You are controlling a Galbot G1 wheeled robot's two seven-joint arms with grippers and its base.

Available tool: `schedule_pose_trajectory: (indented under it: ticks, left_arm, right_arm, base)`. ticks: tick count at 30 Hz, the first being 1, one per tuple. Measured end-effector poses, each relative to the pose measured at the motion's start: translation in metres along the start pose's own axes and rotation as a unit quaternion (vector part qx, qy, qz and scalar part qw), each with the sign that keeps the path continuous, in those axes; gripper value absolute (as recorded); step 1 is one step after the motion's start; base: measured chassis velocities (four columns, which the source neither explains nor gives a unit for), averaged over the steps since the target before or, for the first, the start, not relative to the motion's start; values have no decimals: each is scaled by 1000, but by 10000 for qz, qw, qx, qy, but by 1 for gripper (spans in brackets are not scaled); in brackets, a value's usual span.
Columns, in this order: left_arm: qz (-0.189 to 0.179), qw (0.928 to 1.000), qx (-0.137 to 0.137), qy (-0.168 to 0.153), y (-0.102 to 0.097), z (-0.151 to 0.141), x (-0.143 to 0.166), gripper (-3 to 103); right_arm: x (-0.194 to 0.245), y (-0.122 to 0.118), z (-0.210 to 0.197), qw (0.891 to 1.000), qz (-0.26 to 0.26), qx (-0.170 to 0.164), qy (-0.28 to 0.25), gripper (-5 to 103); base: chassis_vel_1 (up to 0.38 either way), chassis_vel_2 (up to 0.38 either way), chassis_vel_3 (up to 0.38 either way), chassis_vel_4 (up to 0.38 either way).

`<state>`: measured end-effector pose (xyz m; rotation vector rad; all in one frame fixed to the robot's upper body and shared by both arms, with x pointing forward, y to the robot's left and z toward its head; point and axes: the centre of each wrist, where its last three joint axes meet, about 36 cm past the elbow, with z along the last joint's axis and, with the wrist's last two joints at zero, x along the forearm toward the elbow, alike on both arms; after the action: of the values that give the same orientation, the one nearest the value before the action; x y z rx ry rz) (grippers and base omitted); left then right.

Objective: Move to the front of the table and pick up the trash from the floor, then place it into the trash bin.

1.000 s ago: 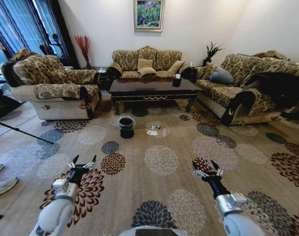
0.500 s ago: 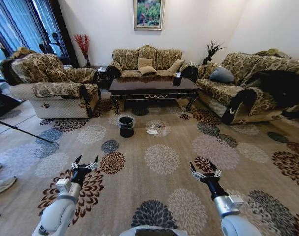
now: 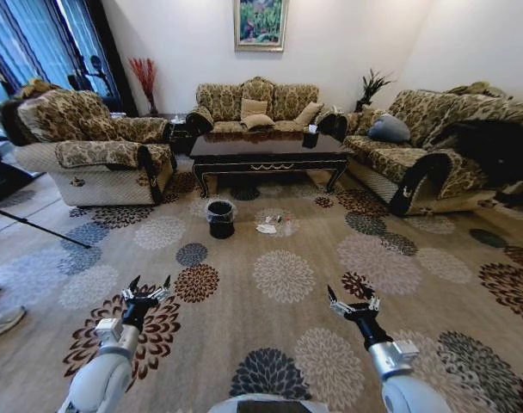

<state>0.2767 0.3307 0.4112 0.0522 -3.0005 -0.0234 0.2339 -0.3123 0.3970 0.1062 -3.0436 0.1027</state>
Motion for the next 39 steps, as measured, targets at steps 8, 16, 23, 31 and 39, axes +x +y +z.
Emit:
schedule_pose_trajectory:
  ticks: [8,16,23,31,39]
  left_arm:
    - [2,10000,-23,-23,1,-1,-4,100]
    - [166,9998,53,63,-10,2,-1,100]
    - [307,9994,1,131,-19,5,-1,100]
    - [420,9991,-19,84,-31,4,-4,100]
    - [420,9989,-70,170,-37,10,2,100]
  right_arm:
    - [0,-2,1,10000,7,2,21,100]
    - [-31,-6,7,9997,-200,-43,108,100]
    - [-44,-13,6,9997,-214,-84,74,100]
    - [-32,-3,6,9997,-210,-31,84,100]
    - [-26,-3,8,9997,-226,76,93,100]
  base:
    - [0,0,0,0]
    - [0,0,0,0]
    - [0,0,0,0]
    - [0,0,0,0]
    - [0,0,0,0]
